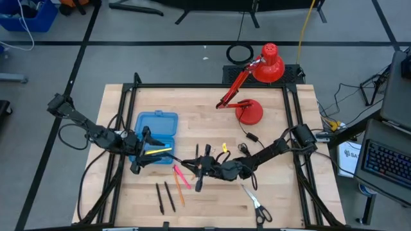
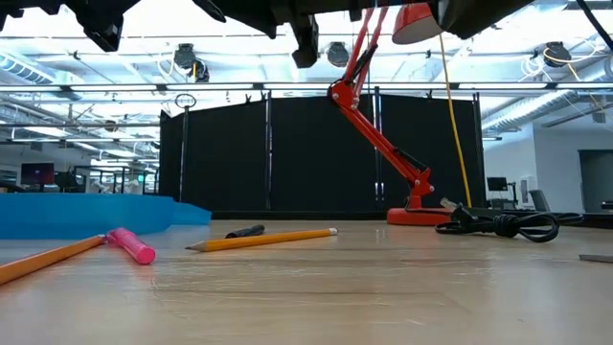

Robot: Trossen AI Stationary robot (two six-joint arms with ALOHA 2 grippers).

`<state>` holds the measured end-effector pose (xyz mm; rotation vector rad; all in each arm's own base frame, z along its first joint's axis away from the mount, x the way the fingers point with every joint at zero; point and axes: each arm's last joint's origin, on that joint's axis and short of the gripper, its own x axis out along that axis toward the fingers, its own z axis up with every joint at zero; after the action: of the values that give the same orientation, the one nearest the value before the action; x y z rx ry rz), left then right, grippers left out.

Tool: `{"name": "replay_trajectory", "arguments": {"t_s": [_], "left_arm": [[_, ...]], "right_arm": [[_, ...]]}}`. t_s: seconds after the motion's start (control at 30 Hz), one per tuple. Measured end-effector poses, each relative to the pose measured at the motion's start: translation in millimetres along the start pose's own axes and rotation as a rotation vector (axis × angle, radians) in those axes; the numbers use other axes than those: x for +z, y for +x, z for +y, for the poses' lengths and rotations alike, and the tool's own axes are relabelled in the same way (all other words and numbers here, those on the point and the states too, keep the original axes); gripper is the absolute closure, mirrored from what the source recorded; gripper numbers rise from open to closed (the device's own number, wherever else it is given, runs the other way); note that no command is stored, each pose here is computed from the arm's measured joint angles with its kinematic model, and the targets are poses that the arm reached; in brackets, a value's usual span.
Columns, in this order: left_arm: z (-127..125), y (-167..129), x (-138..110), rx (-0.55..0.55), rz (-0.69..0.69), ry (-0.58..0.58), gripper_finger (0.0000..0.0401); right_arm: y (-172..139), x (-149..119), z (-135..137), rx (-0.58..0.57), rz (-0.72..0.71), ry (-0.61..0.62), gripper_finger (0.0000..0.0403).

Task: Pick & place school supplies into a supply box
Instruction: Put the black pen into the blue supply box

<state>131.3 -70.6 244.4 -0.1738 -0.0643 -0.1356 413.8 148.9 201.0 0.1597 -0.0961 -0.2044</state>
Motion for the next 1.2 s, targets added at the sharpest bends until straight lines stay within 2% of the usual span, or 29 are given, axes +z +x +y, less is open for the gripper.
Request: {"name": "replay_trajectory", "arguments": {"t_s": [0.33,0.77,0.9,1.2], "left_arm": [[2,10,-4,0.013,0.008,0.002,0.0123],[4,19,-5,-0.008,-0.014,0.001,0.0131],[6,19,-4,0.003,-0.017,0.001,0.0174],[11,21,-3,-0.034,-0.024,0.012,0.0313]], "right_arm": [[13,2,-20,0.035,0.004,0.049,0.0386],[16,2,-25,0.050,0.015,0.070,0.0386],[16,2,-25,0.050,0.018,0.069,0.0386],[18,1,-28,0.067,0.031,0.088,0.0386]]}}
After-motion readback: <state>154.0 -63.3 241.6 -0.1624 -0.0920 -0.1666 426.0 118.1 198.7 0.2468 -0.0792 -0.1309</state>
